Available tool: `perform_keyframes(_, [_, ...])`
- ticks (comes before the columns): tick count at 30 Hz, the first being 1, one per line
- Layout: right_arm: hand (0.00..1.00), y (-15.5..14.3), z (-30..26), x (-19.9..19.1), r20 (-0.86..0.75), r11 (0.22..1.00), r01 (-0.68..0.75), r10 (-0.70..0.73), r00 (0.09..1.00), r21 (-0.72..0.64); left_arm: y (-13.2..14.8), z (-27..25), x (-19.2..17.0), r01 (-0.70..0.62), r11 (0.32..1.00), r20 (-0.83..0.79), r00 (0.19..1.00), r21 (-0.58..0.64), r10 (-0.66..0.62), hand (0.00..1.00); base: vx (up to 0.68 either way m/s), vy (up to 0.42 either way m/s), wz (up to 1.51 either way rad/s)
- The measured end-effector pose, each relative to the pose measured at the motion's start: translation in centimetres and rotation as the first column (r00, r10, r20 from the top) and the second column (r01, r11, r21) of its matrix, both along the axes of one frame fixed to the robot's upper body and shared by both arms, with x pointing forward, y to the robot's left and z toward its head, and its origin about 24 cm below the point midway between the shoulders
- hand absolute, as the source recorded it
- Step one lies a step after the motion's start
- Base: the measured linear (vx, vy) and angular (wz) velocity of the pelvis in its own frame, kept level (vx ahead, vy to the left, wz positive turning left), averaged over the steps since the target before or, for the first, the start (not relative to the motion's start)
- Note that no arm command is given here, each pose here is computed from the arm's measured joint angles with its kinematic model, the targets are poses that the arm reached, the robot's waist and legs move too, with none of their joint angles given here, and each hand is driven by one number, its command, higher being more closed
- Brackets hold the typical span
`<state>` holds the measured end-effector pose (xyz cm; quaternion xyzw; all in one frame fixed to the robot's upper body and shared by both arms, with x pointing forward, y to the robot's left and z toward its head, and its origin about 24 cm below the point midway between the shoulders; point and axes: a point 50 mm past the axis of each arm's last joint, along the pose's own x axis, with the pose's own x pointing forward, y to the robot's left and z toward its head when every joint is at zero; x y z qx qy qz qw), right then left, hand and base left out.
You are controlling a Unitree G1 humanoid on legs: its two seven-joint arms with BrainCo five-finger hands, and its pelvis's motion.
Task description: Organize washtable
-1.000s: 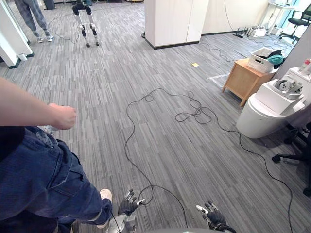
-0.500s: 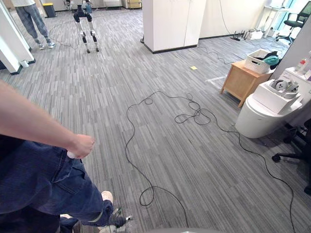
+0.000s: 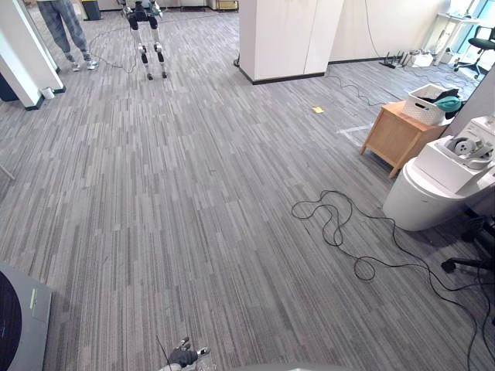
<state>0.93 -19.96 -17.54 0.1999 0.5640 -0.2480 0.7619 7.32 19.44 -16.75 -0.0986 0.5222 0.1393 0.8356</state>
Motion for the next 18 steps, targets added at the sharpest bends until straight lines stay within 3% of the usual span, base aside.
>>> perform_keyframes(10, [0.00, -0.3, 0.2, 1.0, 0.045, 0.999, 0.035, -0.034, 0.998, -0.025, 0.4, 0.4, 1.1, 0.055, 0.998, 0.040, 0.998, 0.036, -0.057, 0.00, -0.03, -0.009, -0.14])
perform_keyframes(14, [0.00, -0.1, 0.3, 2.3, 0.072, 0.998, 0.022, -0.018, 0.997, -0.050, 0.9, 0.7, 1.9, 0.094, 0.991, 0.063, 0.993, 0.094, -0.100, 0.00, -0.02, -0.028, 0.27])
perform_keyframes(18, [0.00, -0.2, 0.4, 3.0, 0.090, 0.998, 0.009, -0.004, 0.996, -0.059, 1.0, 0.8, 1.7, 0.055, 0.993, 0.068, 0.996, 0.101, -0.062, 0.00, 0.03, -0.046, 0.56])
